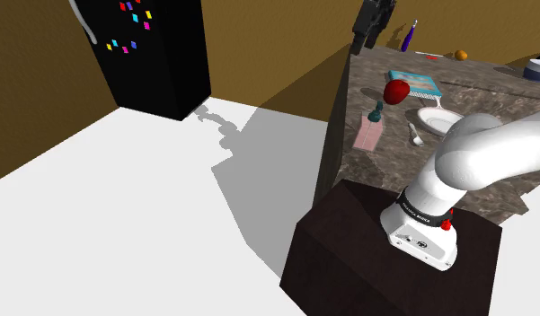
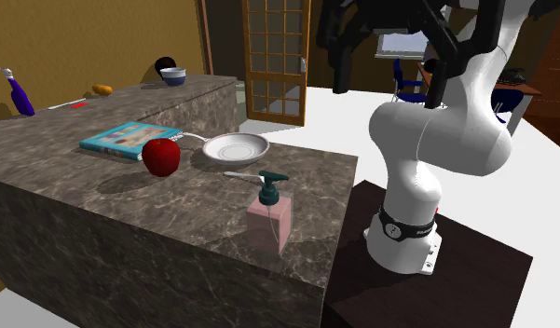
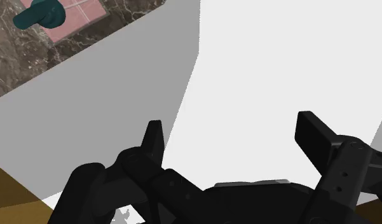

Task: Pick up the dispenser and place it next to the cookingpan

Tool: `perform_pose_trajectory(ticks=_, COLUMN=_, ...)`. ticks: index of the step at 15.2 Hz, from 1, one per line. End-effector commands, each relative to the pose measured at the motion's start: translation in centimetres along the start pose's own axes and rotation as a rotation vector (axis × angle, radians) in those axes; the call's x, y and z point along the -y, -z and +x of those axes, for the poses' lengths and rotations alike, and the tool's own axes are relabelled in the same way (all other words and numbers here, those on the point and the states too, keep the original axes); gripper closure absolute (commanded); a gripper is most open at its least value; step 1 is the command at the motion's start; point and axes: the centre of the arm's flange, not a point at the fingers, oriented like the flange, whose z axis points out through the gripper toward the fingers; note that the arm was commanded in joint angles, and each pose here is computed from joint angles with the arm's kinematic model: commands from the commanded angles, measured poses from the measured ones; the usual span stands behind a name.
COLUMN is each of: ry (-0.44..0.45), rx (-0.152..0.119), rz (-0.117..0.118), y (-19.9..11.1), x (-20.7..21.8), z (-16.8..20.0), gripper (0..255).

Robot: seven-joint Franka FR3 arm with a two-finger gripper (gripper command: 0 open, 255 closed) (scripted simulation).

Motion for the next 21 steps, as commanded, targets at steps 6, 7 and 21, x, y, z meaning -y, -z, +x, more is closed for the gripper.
perform_pose_trajectory(ticks=6, ry=0.026, rx=0.024, rz=-0.057, y=-4.7, x=-3.5, z=-1.3, gripper=0)
perform_pose_trajectory(ticks=7, ry=0.031, rx=0.029, rz=-0.068, y=-5.6, x=-4.2, z=-1.5, gripper=0)
perform_pose_trajectory(ticks=21, ry=0.104, rx=0.097, rz=-0.228, y=-17.3, x=-15.6, z=-5.2, gripper=0)
